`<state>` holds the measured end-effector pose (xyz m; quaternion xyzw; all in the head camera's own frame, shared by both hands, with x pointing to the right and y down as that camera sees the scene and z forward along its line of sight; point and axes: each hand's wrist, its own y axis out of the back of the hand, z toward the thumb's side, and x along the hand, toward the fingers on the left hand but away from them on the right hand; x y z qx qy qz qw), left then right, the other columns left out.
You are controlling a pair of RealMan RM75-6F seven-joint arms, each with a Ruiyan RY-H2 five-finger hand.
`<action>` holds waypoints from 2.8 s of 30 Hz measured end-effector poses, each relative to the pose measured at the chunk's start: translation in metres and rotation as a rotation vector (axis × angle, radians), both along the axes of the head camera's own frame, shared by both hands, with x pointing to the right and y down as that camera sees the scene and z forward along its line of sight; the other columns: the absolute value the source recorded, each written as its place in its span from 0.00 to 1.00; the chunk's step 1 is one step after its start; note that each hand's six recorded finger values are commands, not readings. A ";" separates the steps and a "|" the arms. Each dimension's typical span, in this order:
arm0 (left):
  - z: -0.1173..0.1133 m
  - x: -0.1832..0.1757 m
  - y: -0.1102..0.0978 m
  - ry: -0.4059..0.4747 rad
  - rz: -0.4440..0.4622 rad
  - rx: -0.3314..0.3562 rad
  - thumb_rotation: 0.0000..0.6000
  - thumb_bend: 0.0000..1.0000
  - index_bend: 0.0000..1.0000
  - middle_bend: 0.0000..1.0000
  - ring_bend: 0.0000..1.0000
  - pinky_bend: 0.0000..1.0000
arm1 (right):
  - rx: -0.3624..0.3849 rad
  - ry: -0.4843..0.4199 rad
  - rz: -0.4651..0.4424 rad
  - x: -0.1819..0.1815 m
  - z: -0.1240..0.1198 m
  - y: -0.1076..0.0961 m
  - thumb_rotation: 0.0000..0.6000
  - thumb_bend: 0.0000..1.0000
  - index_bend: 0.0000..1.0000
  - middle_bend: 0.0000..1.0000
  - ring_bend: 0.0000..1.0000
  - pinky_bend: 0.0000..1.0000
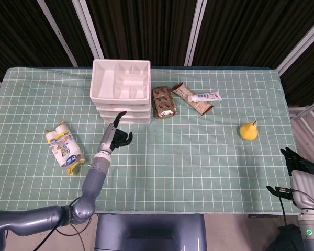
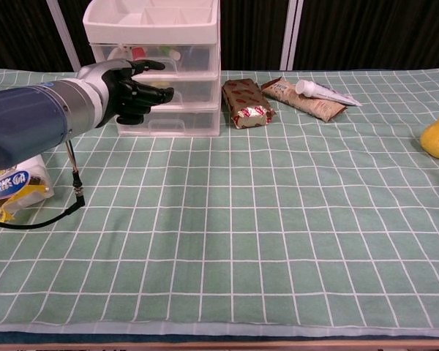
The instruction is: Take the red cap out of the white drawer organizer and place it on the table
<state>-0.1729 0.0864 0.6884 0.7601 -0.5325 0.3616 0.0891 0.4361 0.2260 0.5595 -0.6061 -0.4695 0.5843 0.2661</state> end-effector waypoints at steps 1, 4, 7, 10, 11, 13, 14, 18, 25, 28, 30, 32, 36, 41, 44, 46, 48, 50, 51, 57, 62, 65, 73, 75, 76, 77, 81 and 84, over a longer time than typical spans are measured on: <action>0.001 0.000 -0.002 0.002 -0.005 -0.001 1.00 0.48 0.08 1.00 1.00 1.00 | 0.000 0.000 0.000 0.000 0.000 0.000 1.00 0.09 0.00 0.00 0.00 0.23; 0.004 0.000 -0.005 0.000 -0.009 -0.001 1.00 0.48 0.08 1.00 1.00 1.00 | 0.000 0.000 0.002 0.000 0.000 0.000 1.00 0.09 0.00 0.00 0.00 0.23; 0.006 0.000 -0.008 -0.001 -0.013 -0.002 1.00 0.48 0.08 1.00 1.00 1.00 | -0.001 -0.001 0.004 0.000 0.000 0.000 1.00 0.09 0.00 0.00 0.00 0.23; 0.008 -0.001 -0.010 -0.008 -0.014 0.000 1.00 0.48 0.08 1.00 1.00 1.00 | -0.001 -0.002 0.005 0.001 0.000 0.000 1.00 0.09 0.00 0.00 0.00 0.23; 0.008 -0.001 -0.010 -0.010 -0.014 0.001 1.00 0.48 0.08 1.00 1.00 1.00 | -0.002 -0.002 0.005 0.001 0.000 0.000 1.00 0.09 0.00 0.00 0.00 0.23; 0.010 -0.001 -0.011 -0.015 -0.012 0.000 1.00 0.48 0.08 1.00 1.00 1.00 | -0.002 -0.004 0.006 0.000 0.000 0.000 1.00 0.09 0.00 0.00 0.00 0.23; 0.011 -0.001 -0.012 -0.016 -0.010 -0.001 1.00 0.48 0.08 1.00 1.00 1.00 | -0.001 -0.004 0.006 0.000 0.000 0.000 1.00 0.09 0.00 0.00 0.00 0.23; 0.015 0.002 -0.013 -0.013 -0.004 -0.014 1.00 0.48 0.08 1.00 1.00 1.00 | -0.002 -0.005 0.008 0.001 0.000 0.000 1.00 0.09 0.00 0.00 0.00 0.23; 0.018 0.009 -0.016 0.003 -0.003 -0.031 1.00 0.48 0.08 1.00 1.00 1.00 | -0.003 -0.007 0.011 0.001 0.001 -0.001 1.00 0.09 0.00 0.00 0.00 0.23; 0.019 0.011 -0.017 0.006 -0.004 -0.030 1.00 0.48 0.09 1.00 1.00 1.00 | -0.003 -0.007 0.012 0.001 0.001 -0.001 1.00 0.09 0.00 0.00 0.00 0.23; 0.019 0.013 -0.017 0.008 -0.004 -0.029 1.00 0.48 0.09 1.00 1.00 1.00 | -0.004 -0.008 0.013 0.001 0.001 -0.001 1.00 0.09 0.00 0.00 0.00 0.23; 0.019 0.013 -0.018 0.009 -0.005 -0.028 1.00 0.48 0.09 1.00 1.00 1.00 | -0.004 -0.008 0.014 0.001 0.001 -0.001 1.00 0.09 0.00 0.00 0.00 0.23; 0.020 0.015 -0.019 0.009 -0.006 -0.028 1.00 0.48 0.09 1.00 1.00 1.00 | -0.004 -0.009 0.016 0.001 0.001 -0.001 1.00 0.09 0.00 0.00 0.00 0.23; 0.022 0.017 -0.021 0.009 -0.002 -0.029 1.00 0.48 0.09 1.00 1.00 1.00 | -0.004 -0.010 0.018 0.001 0.001 -0.001 1.00 0.09 0.00 0.00 0.00 0.23; 0.023 0.018 -0.022 0.009 0.000 -0.029 1.00 0.48 0.11 1.00 1.00 1.00 | -0.005 -0.011 0.018 0.001 0.001 -0.001 1.00 0.09 0.00 0.00 0.00 0.23; 0.023 0.018 -0.022 0.009 0.003 -0.028 1.00 0.48 0.12 1.00 1.00 1.00 | -0.006 -0.013 0.020 0.001 0.001 -0.001 1.00 0.09 0.00 0.00 0.00 0.23; 0.023 0.019 -0.022 0.009 0.007 -0.029 1.00 0.48 0.14 1.00 1.00 1.00 | -0.007 -0.013 0.021 0.001 0.001 -0.001 1.00 0.09 0.00 0.00 0.00 0.23; 0.024 0.019 -0.022 0.008 0.009 -0.029 1.00 0.48 0.16 1.00 1.00 1.00 | -0.007 -0.013 0.021 0.001 0.001 -0.001 1.00 0.09 0.00 0.00 0.00 0.23; 0.024 0.019 -0.022 0.009 0.009 -0.030 1.00 0.48 0.17 1.00 1.00 1.00 | -0.008 -0.013 0.021 0.001 0.001 -0.001 1.00 0.09 0.00 0.00 0.00 0.23; 0.024 0.018 -0.018 0.008 0.020 -0.036 1.00 0.48 0.19 1.00 1.00 1.00 | -0.007 -0.014 0.022 0.001 0.001 -0.001 1.00 0.09 0.00 0.00 0.00 0.23; 0.023 0.018 -0.014 0.015 0.025 -0.040 1.00 0.48 0.20 1.00 1.00 1.00 | -0.007 -0.014 0.023 0.001 0.001 -0.001 1.00 0.09 0.00 0.00 0.00 0.23; 0.023 0.018 -0.011 0.017 0.028 -0.045 1.00 0.48 0.20 1.00 1.00 1.00 | -0.006 -0.013 0.022 0.001 0.000 -0.001 1.00 0.09 0.00 0.00 0.00 0.23; 0.023 0.012 -0.006 0.014 0.026 -0.048 1.00 0.48 0.20 1.00 1.00 1.00 | -0.006 -0.014 0.023 0.001 0.000 -0.001 1.00 0.09 0.00 0.00 0.00 0.23; 0.022 0.011 -0.006 0.013 0.024 -0.046 1.00 0.48 0.20 1.00 1.00 1.00 | -0.006 -0.015 0.024 0.001 0.000 -0.001 1.00 0.09 0.00 0.00 0.00 0.23; 0.022 0.010 -0.006 0.012 0.024 -0.045 1.00 0.48 0.20 1.00 1.00 1.00 | -0.006 -0.014 0.024 0.001 0.000 -0.001 1.00 0.09 0.00 0.00 0.00 0.23; 0.022 0.009 -0.006 0.012 0.024 -0.043 1.00 0.48 0.20 1.00 1.00 1.00 | -0.006 -0.014 0.023 0.001 0.000 -0.001 1.00 0.09 0.00 0.00 0.00 0.23; 0.020 0.008 -0.007 0.012 0.025 -0.036 1.00 0.48 0.20 1.00 1.00 1.00 | -0.006 -0.014 0.022 0.001 0.000 0.000 1.00 0.09 0.00 0.00 0.00 0.23; 0.020 0.008 -0.008 0.010 0.030 -0.031 1.00 0.48 0.20 1.00 1.00 1.00 | -0.006 -0.013 0.022 0.001 0.000 -0.001 1.00 0.09 0.00 0.00 0.00 0.23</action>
